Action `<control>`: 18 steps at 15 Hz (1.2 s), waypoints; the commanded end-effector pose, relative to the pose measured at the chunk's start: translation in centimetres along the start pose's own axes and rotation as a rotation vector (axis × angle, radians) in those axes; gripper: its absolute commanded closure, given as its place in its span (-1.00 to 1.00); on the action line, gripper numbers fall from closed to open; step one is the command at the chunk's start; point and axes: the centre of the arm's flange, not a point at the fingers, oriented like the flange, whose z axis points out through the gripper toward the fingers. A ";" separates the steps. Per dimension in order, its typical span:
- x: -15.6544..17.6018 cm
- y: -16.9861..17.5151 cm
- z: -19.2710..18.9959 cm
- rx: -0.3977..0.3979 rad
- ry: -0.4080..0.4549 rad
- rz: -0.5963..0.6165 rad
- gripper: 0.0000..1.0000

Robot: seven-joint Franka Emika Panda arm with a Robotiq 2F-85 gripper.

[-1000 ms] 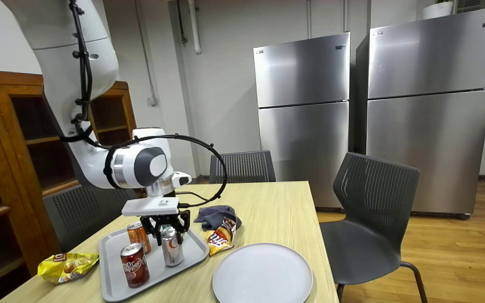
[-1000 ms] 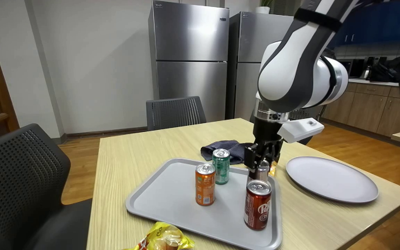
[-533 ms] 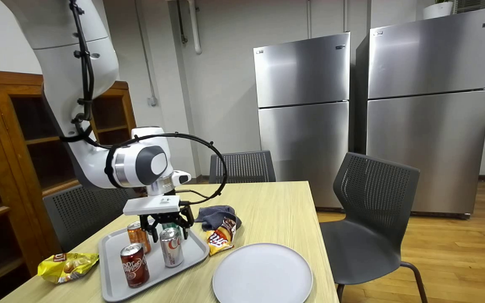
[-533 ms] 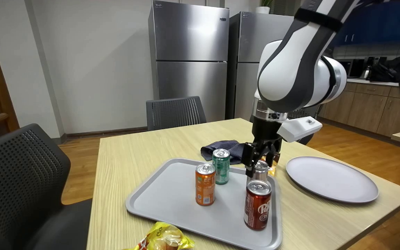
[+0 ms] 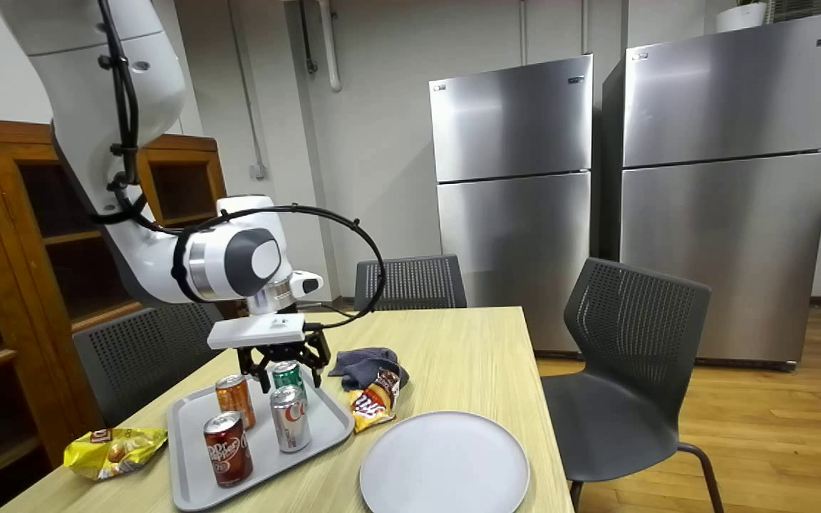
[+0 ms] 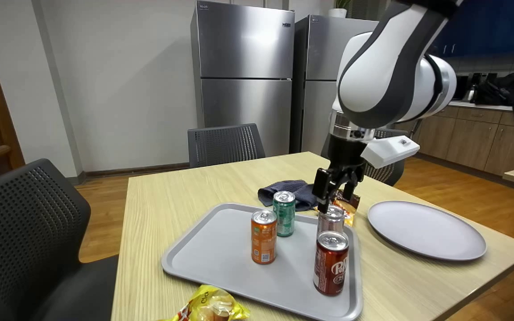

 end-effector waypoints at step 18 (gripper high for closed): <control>-10.7 3.1 -13.3 -0.091 0.053 0.146 -1.00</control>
